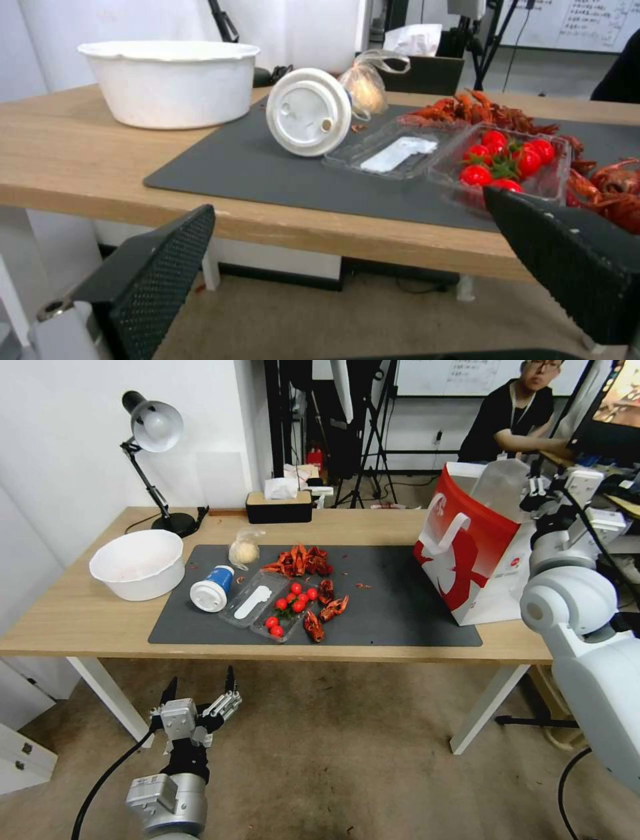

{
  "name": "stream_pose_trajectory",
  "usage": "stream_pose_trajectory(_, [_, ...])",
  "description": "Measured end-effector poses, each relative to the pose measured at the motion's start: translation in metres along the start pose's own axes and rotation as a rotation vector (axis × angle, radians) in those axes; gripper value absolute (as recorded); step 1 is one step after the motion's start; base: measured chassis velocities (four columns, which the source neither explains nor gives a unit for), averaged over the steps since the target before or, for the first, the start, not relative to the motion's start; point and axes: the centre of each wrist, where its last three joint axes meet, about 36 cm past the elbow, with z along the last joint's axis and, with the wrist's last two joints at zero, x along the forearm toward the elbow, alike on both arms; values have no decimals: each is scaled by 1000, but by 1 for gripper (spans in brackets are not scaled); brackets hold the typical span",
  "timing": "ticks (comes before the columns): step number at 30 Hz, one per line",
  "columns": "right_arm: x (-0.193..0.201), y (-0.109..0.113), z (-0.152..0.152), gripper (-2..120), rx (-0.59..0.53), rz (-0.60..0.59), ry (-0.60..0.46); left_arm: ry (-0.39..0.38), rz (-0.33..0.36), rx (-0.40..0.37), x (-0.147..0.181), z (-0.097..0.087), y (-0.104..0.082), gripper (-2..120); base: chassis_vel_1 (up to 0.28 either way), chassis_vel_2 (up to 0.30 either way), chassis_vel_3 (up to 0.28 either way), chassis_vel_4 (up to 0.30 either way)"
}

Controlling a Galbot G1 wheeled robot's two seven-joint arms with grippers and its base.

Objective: Pick up the trash from the table and place it into the takeout bag.

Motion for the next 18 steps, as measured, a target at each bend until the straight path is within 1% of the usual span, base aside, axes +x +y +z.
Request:
stream_pose_trajectory(1, [1, 0, 1, 64, 0, -5, 1, 0, 0, -1, 0, 0, 0, 100, 0, 0, 0, 0])
stream_pose_trajectory(2, [2, 1, 1, 70, 0, -12, 0, -1, -1, -1, 0, 0, -1, 100, 0, 0, 0, 0])
stream_pose_trajectory(3, [2, 1, 1, 70, 0, -12, 0, -1, -1, -1, 0, 0, -1, 100, 0, 0, 0, 0])
stream_pose_trajectory(6, [5, 2, 0, 82, -1, -26, -6, -1, -3, -1, 0, 0, -1, 100, 0, 0, 0, 0])
stream_pose_trajectory(8, [5, 2, 0, 83, -2, -29, -8, -1, -4, -1, 0, 0, -1, 100, 0, 0, 0, 0])
stream_pose_trajectory(9, [6, 2, -1, 92, -4, -32, -10, -1, -4, -1, 0, 0, -1, 100, 0, 0, 0, 0])
stream_pose_trajectory(10, [7, 3, -2, 93, -6, -34, -12, -1, -5, -1, 0, 0, -2, 100, 0, 0, 0, 0])
stream_pose_trajectory(11, [7, 3, -2, 97, -8, -36, -14, -1, -5, -1, 0, 0, -2, 100, 0, 0, 0, 0])
stream_pose_trajectory(18, [10, 5, -7, 100, -16, -48, -28, 0, -7, -3, 1, 0, -2, 100, 0, 0, 0, 0])
